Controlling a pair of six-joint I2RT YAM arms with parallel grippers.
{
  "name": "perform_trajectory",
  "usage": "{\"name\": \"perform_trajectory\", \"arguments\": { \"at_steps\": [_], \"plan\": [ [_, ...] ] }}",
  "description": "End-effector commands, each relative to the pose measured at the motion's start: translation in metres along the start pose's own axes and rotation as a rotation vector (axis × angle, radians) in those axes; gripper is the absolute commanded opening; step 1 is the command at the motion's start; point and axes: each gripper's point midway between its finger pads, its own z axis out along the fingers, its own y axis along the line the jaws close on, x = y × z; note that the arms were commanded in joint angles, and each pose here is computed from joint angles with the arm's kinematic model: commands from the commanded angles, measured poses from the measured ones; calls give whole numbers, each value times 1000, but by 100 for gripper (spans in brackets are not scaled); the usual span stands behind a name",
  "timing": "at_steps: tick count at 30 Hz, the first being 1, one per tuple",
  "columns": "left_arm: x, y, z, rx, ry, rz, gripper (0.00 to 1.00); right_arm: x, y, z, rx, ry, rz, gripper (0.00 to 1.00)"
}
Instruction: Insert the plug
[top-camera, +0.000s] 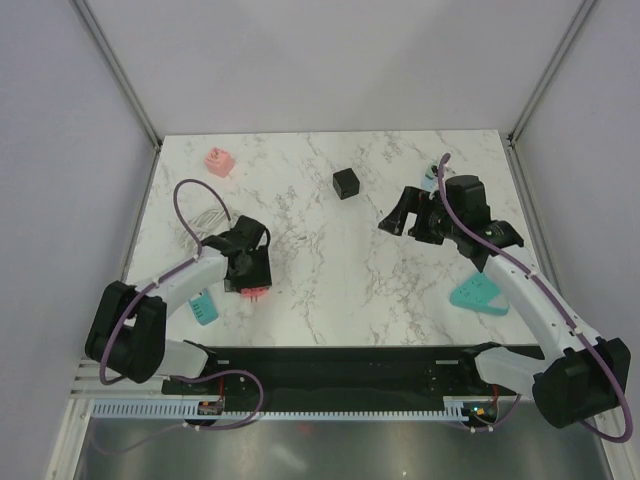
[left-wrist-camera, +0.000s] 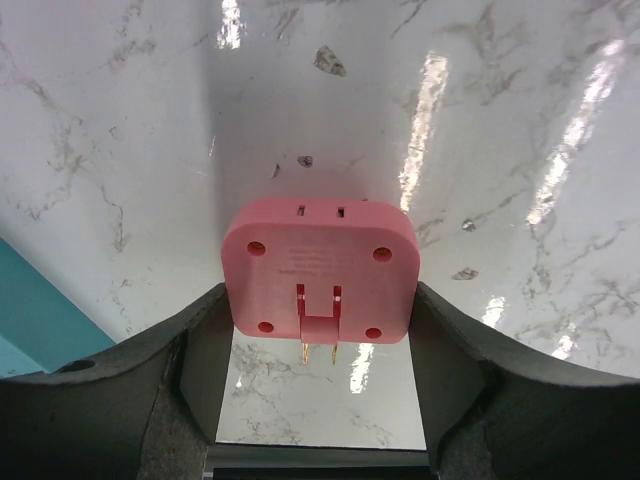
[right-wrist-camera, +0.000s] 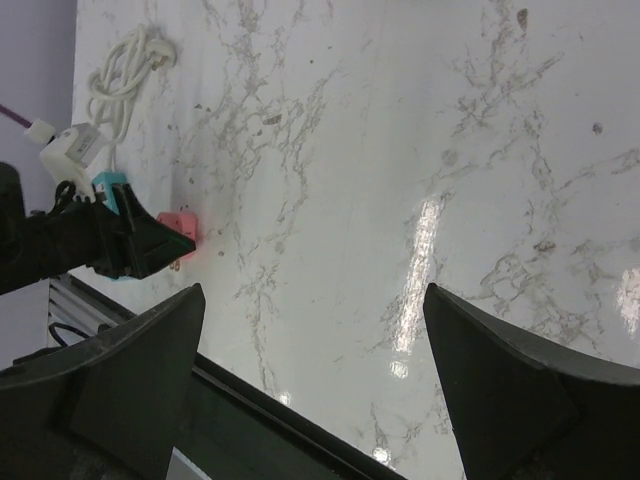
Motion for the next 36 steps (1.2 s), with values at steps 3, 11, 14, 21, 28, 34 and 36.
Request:
{"name": "perform_trajectory", "arguments": {
  "at_steps": [3, 11, 14, 21, 28, 34, 36],
  "plan": [
    [-40, -31, -43, 182, -170, 52, 5, 8, -71, 4, 329, -28, 160, 98],
    [-51, -56, -87, 350, -263, 134, 2, 21, -205, -57, 891, -166, 452, 98],
    [-50, -66, -96, 403, -290, 176, 2, 23, -230, -99, 1123, -246, 575, 98],
    [-39, -93, -112, 551, -312, 304, 2, 55, -246, -135, 1231, -330, 760, 98],
    [-38, -99, -127, 618, -357, 355, 2, 87, -261, -131, 1283, -289, 794, 98],
    [-36, -103, -131, 653, -360, 368, 2, 91, -267, -104, 1196, -246, 777, 98],
    [-37, -105, -133, 661, -369, 369, 2, 83, -263, -84, 1077, -224, 737, 96]
  ]
}}
